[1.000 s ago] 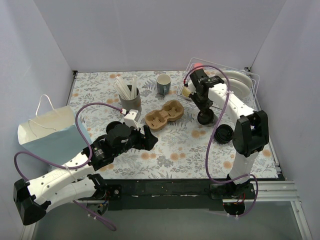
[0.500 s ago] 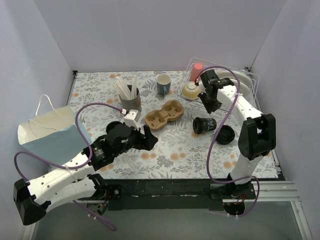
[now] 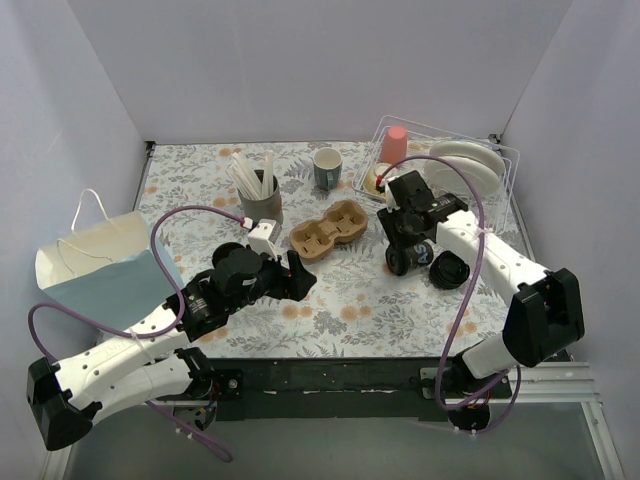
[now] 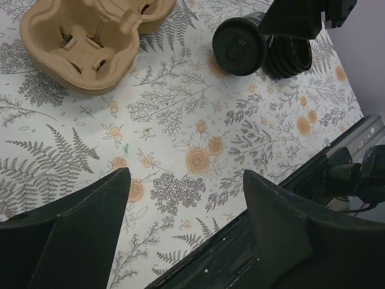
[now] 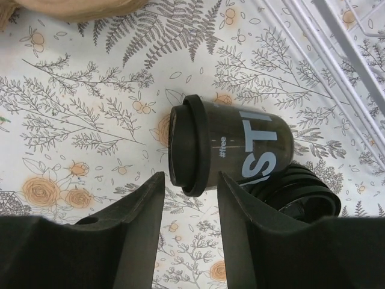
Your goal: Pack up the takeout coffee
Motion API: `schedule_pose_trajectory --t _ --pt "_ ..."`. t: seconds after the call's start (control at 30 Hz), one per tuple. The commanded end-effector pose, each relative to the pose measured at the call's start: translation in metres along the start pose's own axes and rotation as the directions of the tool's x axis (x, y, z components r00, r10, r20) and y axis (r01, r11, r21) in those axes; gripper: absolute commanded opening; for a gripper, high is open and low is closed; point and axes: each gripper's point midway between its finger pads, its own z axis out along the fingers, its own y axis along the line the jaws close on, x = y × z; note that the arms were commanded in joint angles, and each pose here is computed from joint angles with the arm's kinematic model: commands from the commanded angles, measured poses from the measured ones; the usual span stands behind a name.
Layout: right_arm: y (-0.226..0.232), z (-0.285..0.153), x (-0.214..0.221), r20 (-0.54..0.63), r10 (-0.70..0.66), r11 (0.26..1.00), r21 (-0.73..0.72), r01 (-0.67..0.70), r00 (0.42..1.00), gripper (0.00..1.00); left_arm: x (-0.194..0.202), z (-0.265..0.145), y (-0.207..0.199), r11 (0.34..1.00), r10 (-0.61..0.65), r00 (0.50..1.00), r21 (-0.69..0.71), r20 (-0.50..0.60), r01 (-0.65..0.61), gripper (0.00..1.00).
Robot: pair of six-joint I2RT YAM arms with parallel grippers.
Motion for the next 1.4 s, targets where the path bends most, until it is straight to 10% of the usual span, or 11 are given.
schedule_pose_trajectory --t 0.0,0.7,1.37 --pt "0.001 0.004 0.008 0.000 -0.037 0.999 0.040 0.037 0.999 0.49 -0.002 -0.001 -0.002 1.000 0.002 1.000 0.017 0.014 -0.003 0.76" --pt "0.009 0.023 -0.041 -0.015 -0.432 0.850 0.326 0.413 0.902 0.44 -0.006 -0.006 -0.001 1.000 0.002 1.000 0.012 0.028 -0.003 0.76" --pt "0.036 0.039 -0.027 -0.092 -0.569 0.797 0.182 0.575 0.817 0.44 -0.004 -0.007 0.001 1.000 -0.002 1.000 0.007 0.028 0.002 0.76"
